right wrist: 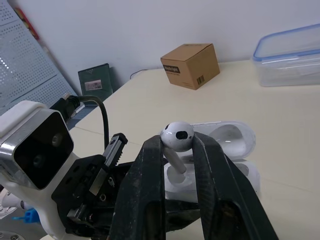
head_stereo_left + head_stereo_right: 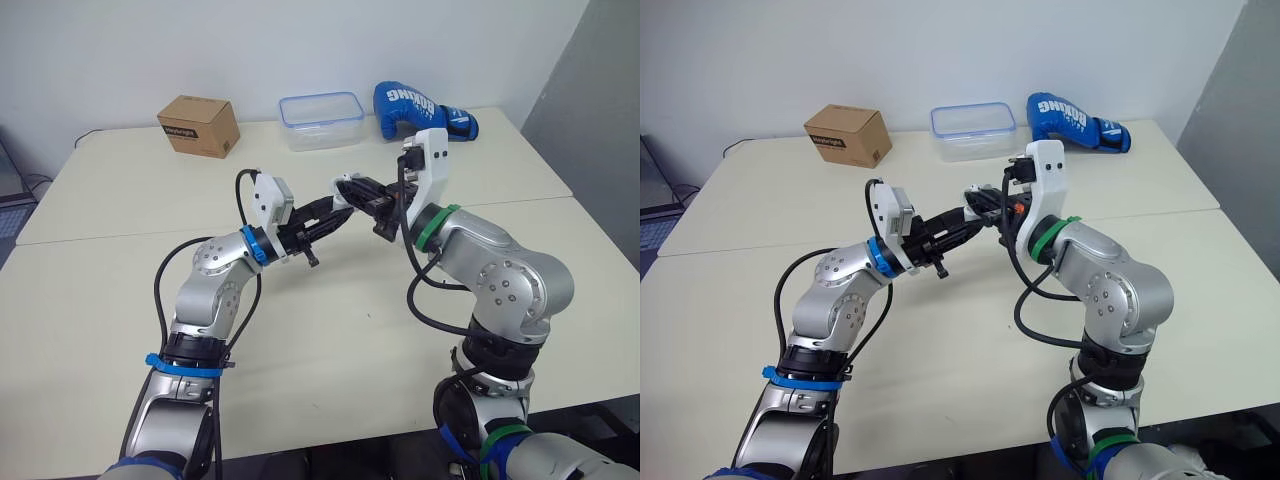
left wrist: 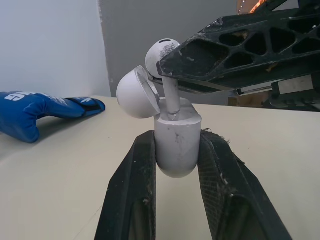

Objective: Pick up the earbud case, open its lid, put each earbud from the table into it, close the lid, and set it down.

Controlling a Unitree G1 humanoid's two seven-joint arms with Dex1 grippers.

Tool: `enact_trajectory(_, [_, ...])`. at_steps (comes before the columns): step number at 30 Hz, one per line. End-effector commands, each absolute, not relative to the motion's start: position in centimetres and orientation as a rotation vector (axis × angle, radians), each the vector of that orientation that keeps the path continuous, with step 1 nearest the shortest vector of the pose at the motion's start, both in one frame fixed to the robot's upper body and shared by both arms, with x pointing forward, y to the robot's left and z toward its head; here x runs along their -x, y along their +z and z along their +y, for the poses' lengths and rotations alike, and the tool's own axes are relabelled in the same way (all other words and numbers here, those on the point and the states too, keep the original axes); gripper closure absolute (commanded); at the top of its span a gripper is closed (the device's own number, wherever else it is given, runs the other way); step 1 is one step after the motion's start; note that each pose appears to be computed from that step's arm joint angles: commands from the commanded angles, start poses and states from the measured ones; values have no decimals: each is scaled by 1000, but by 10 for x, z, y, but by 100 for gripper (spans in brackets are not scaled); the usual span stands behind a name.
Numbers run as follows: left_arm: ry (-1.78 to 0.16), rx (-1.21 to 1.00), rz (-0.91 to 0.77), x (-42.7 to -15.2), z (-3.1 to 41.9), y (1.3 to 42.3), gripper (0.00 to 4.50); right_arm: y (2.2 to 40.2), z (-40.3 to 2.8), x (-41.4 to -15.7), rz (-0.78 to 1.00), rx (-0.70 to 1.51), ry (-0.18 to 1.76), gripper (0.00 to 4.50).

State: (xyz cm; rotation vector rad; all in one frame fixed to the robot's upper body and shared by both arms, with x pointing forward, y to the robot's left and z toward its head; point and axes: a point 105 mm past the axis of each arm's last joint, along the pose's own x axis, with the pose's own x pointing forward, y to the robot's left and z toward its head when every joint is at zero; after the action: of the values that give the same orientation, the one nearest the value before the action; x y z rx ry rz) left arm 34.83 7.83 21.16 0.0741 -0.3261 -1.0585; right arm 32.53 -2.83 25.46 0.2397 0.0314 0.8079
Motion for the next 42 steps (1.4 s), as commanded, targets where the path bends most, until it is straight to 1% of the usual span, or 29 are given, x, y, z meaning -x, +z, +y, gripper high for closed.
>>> enact_trajectory(1, [-1068, -75, -376, -346, 74, 226, 369, 262, -24, -321, -6, -249, 834, 409])
enact_trajectory(10, [-1071, -57, -386, -348, 69, 231, 369, 260, -19, -319, 2, -270, 828, 409])
enact_trajectory(12, [-1073, -54, -390, -348, 69, 232, 369, 259, -19, -319, 7, -270, 826, 336])
enact_trajectory(15, [-1073, -53, -392, -349, 69, 232, 369, 259, -20, -319, 8, -264, 820, 238])
enact_trajectory(19, [-1071, -55, -394, -349, 70, 233, 369, 260, -20, -318, 0, -254, 827, 90])
enact_trajectory(21, [-1070, -56, -394, -348, 70, 233, 369, 261, -21, -317, -8, -250, 831, 28])
enact_trajectory(31, [-1070, -54, -400, -348, 71, 233, 369, 268, -36, -317, -54, -194, 821, 28])
enact_trajectory(34, [-1071, -55, -400, -348, 71, 233, 369, 271, -36, -314, -61, -177, 845, 28])
enact_trajectory(36, [-1071, -55, -402, -346, 73, 233, 369, 278, -41, -311, -69, -132, 890, 28])
enact_trajectory(38, [-1077, -60, -401, -343, 76, 233, 369, 285, -52, -303, -47, -59, 983, 28])
enact_trajectory(42, [-1093, -77, -392, -336, 82, 231, 369, 287, -86, -282, 70, 197, 1153, 28])
